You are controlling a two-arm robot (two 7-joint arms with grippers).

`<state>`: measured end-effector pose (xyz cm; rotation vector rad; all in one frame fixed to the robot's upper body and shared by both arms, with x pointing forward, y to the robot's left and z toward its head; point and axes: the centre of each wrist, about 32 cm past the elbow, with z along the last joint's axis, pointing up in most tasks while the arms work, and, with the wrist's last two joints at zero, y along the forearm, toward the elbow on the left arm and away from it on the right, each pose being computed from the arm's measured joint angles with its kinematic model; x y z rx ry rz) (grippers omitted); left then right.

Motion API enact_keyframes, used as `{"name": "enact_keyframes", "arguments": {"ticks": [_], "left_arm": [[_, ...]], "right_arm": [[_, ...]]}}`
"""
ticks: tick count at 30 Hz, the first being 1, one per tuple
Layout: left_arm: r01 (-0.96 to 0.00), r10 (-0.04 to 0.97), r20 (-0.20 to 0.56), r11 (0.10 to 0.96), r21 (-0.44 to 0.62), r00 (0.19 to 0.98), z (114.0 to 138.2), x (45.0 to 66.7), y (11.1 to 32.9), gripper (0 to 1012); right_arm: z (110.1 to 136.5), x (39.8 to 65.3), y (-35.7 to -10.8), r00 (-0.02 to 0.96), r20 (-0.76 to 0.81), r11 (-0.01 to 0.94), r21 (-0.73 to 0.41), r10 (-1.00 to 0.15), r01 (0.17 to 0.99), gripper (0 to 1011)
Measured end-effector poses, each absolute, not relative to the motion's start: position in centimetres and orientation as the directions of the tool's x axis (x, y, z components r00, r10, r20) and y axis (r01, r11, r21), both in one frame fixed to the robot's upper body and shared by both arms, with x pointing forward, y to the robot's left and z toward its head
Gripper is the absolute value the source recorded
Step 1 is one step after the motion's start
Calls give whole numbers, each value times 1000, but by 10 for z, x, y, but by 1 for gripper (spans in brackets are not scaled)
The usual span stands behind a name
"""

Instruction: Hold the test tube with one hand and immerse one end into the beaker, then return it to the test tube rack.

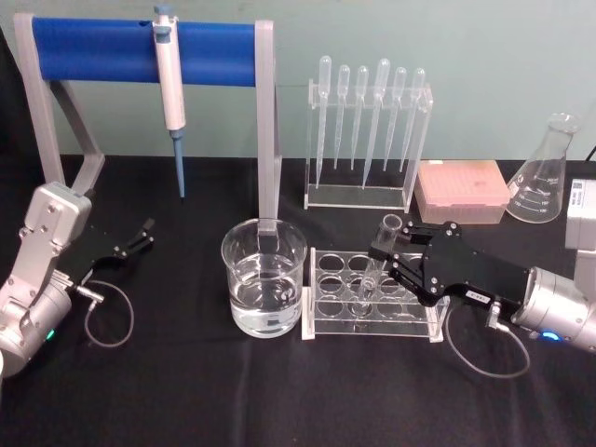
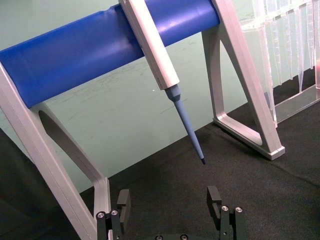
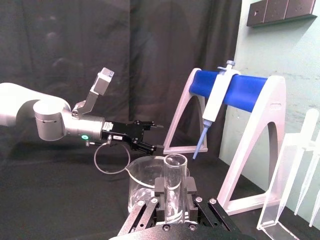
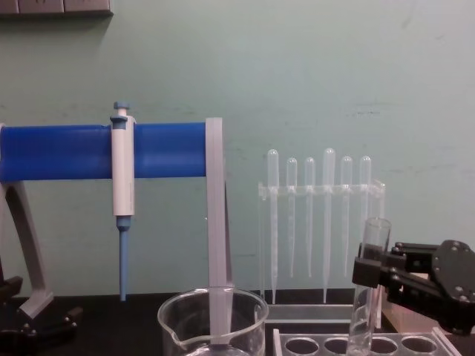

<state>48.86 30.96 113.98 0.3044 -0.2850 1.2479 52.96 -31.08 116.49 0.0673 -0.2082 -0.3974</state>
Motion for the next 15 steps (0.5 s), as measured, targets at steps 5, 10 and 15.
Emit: {"name": "enact_keyframes", "arguments": {"ticks": [5, 10, 15], "left_arm": [[-955, 880, 374, 287, 70, 292, 1140, 489, 310, 1000], [-955, 880, 374, 287, 70, 292, 1140, 489, 310, 1000], [-955, 880, 374, 287, 70, 292, 1140, 489, 310, 1000]], "right_arm": [[1162, 529, -310, 902, 184, 920, 103, -391, 378, 246], [1160, 529, -309, 902, 180, 920, 99, -392, 380, 246], [1159, 528, -308, 901, 181, 919, 93, -393, 382, 246]]}}
